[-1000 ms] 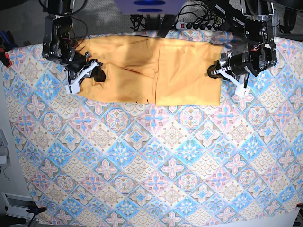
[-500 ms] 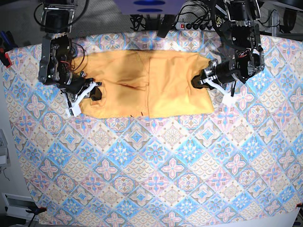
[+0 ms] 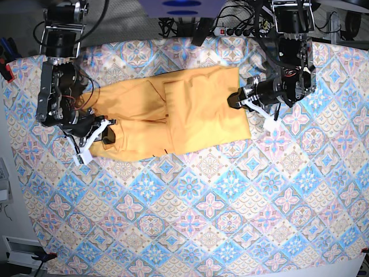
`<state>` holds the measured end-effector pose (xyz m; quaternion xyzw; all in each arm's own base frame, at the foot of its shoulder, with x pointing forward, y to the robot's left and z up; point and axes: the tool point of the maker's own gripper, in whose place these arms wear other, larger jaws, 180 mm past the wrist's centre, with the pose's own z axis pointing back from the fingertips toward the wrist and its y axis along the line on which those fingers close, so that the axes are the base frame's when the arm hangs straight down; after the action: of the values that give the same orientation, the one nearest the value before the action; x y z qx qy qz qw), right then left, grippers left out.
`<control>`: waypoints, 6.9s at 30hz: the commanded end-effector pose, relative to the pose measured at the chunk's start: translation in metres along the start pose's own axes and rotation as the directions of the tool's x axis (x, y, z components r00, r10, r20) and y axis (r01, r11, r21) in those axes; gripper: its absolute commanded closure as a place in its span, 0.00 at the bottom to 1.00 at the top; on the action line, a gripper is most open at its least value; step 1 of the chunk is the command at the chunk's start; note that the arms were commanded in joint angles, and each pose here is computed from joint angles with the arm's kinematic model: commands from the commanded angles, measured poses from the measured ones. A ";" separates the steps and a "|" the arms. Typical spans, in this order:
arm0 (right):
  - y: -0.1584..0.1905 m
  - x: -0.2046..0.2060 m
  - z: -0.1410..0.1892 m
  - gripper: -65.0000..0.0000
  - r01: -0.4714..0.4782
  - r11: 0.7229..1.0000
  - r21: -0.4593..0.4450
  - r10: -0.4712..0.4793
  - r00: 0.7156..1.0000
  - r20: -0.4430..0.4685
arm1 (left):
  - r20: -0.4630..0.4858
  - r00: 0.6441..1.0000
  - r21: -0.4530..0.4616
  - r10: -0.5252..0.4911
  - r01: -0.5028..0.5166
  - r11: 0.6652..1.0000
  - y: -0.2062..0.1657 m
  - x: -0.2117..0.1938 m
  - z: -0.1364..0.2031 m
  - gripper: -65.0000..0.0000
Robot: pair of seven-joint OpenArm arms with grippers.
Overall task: Fold the T-shirt properly
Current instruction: 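Lift and fold the right gripper's half over toward the left gripper, then press and tuck the folded bundle with both grippers, then grasp the bundle's edge with the right gripper and fold it inward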
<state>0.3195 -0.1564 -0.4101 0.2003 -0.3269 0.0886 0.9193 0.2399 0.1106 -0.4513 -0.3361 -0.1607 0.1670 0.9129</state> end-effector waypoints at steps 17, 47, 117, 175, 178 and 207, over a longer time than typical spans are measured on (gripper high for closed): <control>0.163 0.030 -0.039 1.00 -0.157 0.932 0.326 0.130 0.986 0.102 | 0.031 0.999 -0.032 -0.023 0.024 0.999 -0.012 0.014 0.003 1.00; 0.289 0.005 -0.064 0.99 -0.215 0.797 0.565 0.208 0.975 0.078 | 0.031 0.999 -0.044 -0.009 0.011 0.999 -0.015 0.010 0.000 1.00; 0.212 0.025 -0.039 0.90 -0.414 0.822 0.390 0.381 0.910 0.161 | 0.113 0.992 -0.059 0.058 -0.052 0.997 -0.001 0.033 0.022 1.00; 0.269 0.012 -0.085 0.80 -0.809 0.480 0.340 0.826 0.547 0.135 | 0.038 0.974 -0.015 -0.223 0.224 0.974 -0.030 -0.013 0.043 0.80; 0.257 0.008 -0.093 0.69 -0.834 0.458 0.308 0.854 0.509 0.109 | 0.041 0.974 -0.016 -0.225 0.226 0.974 -0.031 -0.012 0.043 0.80; 0.282 0.018 -0.122 0.72 -0.843 0.442 0.305 0.837 0.511 0.199 | 0.021 0.989 0.005 -0.146 0.146 0.989 -0.006 -0.018 0.031 0.80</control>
<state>0.3085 0.1383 -0.4190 0.1699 -0.3391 0.5924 0.7108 0.2061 0.1166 -0.4362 -0.3134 -0.1798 0.1101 0.9259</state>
